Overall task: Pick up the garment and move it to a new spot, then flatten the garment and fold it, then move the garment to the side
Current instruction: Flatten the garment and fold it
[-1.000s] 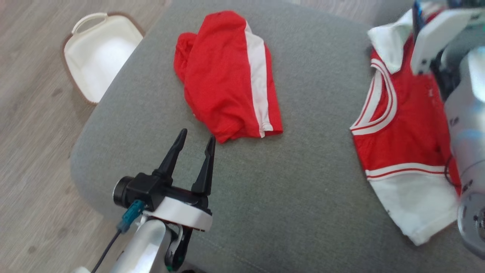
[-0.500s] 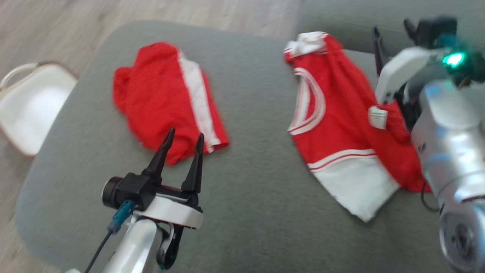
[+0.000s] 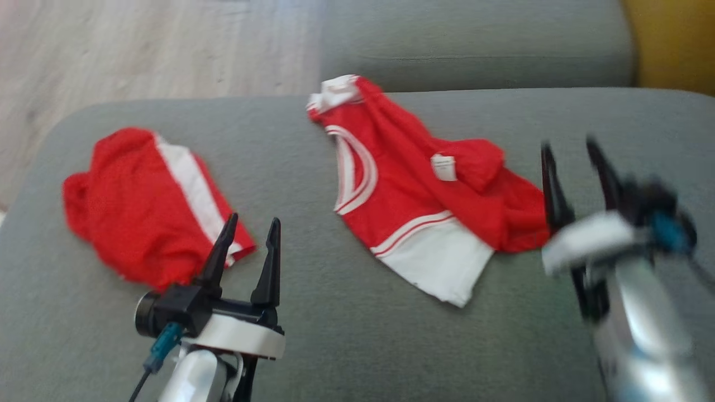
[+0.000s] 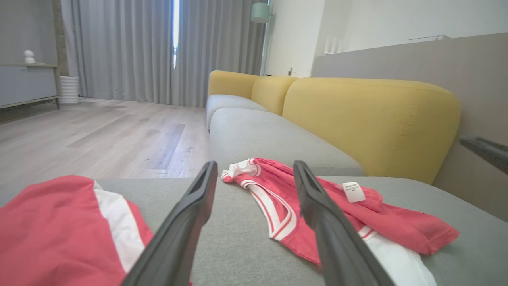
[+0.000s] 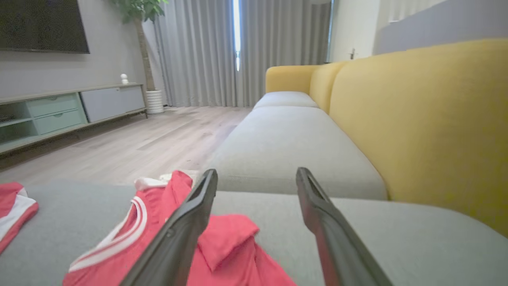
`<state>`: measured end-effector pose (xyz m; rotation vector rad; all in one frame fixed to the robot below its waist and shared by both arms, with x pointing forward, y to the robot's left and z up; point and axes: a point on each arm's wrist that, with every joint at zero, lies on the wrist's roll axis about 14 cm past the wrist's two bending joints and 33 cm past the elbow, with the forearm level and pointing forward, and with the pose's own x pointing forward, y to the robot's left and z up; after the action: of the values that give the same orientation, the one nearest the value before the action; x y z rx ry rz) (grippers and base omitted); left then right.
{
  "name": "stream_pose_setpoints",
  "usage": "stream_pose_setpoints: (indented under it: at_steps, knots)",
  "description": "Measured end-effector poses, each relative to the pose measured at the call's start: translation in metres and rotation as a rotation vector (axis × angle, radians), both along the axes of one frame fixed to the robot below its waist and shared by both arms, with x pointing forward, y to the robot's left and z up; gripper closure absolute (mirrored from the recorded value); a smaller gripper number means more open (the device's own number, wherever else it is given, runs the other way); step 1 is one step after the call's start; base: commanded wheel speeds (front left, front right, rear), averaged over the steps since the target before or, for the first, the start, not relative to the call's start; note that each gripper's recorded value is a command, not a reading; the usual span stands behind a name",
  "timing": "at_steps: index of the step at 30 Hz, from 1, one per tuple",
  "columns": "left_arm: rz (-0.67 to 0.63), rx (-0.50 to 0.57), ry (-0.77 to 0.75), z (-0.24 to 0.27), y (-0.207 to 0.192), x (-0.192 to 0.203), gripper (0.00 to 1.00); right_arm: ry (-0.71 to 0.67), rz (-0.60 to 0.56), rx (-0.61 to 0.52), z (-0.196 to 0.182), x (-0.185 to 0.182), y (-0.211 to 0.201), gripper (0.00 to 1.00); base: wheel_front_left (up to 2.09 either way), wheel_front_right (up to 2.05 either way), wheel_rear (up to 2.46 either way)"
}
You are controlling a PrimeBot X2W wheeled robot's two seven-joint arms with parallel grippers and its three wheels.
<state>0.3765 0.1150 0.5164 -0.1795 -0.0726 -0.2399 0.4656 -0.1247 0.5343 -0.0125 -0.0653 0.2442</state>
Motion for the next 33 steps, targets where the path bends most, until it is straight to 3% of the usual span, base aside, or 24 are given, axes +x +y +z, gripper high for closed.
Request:
stream_pose_setpoints:
  at_steps: [6, 10, 17, 23, 33]
  knots:
    - [-0.04, 0.006, 0.0, -0.001, -0.014, 0.0, 0.0, 0.068, -0.075, 0.055, -0.043, -0.069, -0.023, 0.0, 0.0, 0.0, 0.0]
    - [-0.051, 0.004, 0.013, -0.006, -0.017, -0.004, 0.0, 0.065, -0.084, 0.069, -0.042, -0.08, -0.023, 0.0, 0.0, 0.0, 0.0]
    - [-0.027, 0.007, 0.037, -0.015, -0.007, -0.005, 0.0, 0.105, -0.072, 0.019, -0.043, -0.065, -0.019, 0.0, 0.0, 0.0, 0.0]
    - [0.01, 0.005, 0.054, -0.02, 0.007, 0.002, 0.0, 0.201, -0.063, -0.019, -0.055, -0.025, -0.011, 0.0, 0.0, 0.0, 0.0]
    - [0.089, 0.009, 0.102, -0.034, 0.033, 0.001, 0.0, 0.464, 0.017, -0.034, -0.112, 0.02, 0.032, 0.0, 0.0, 0.0, 0.0]
